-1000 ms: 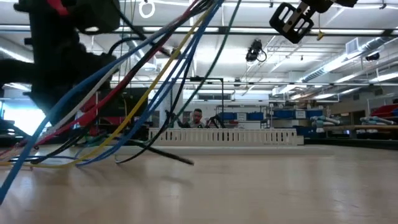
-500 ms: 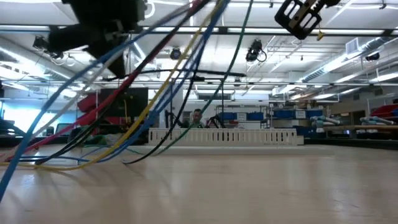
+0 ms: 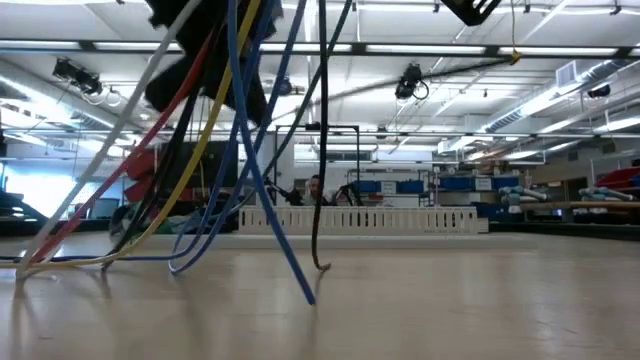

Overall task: Ziptie cables
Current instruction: Wrap the black zip tie around the cables

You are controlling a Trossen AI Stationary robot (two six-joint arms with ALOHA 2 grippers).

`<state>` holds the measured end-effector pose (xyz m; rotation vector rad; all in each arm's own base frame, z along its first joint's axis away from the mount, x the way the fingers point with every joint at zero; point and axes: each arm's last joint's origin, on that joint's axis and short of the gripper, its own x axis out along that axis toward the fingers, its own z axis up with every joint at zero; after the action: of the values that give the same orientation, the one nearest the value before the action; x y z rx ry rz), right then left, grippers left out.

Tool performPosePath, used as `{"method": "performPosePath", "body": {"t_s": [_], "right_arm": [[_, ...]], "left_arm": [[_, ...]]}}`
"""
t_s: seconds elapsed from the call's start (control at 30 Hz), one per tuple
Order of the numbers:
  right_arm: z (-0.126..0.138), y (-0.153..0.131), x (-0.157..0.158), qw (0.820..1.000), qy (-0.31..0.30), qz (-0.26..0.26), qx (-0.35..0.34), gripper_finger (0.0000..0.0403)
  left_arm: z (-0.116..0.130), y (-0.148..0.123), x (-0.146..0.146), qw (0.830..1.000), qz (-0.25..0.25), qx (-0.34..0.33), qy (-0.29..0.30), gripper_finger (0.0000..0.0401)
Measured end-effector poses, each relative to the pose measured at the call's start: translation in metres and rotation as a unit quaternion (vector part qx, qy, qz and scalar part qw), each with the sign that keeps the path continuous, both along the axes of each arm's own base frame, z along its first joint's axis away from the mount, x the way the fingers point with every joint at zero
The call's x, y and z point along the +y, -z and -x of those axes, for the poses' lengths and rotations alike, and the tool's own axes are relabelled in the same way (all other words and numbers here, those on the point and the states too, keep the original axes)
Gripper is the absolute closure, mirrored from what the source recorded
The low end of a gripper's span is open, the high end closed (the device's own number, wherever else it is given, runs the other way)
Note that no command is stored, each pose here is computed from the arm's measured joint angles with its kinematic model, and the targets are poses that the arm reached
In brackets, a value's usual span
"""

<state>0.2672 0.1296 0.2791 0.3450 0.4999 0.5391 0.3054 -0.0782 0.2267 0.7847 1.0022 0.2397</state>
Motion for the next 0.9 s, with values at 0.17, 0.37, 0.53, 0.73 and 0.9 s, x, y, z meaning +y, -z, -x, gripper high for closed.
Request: {"method": "performPosePath", "body": {"t_s": [0.17,0.37,0.53,0.73,0.9], "right_arm": [[0.015,-0.005,-0.010,0.998,0.050,0.033,0.027,0.0403],[0.032,-0.010,-0.022,0.990,0.108,0.053,0.068,0.0403],[0.036,-0.006,-0.025,0.985,0.127,0.066,0.096,0.0403],[0.040,0.002,-0.029,0.972,0.169,0.093,0.134,0.0403],[0.041,0.007,-0.031,0.968,0.184,0.106,0.137,0.0403]], "left_arm": [[-0.012,0.027,-0.007,1.000,0.012,-0.003,0.027,0.0401],[-0.030,0.038,-0.019,0.995,0.027,-0.055,0.076,0.0401],[-0.044,0.042,-0.026,0.989,0.019,-0.098,0.113,0.0401],[-0.049,0.046,-0.028,0.985,0.014,-0.104,0.133,0.0401],[-0.054,0.046,-0.030,0.982,0.020,-0.126,0.136,0.0401]]}}
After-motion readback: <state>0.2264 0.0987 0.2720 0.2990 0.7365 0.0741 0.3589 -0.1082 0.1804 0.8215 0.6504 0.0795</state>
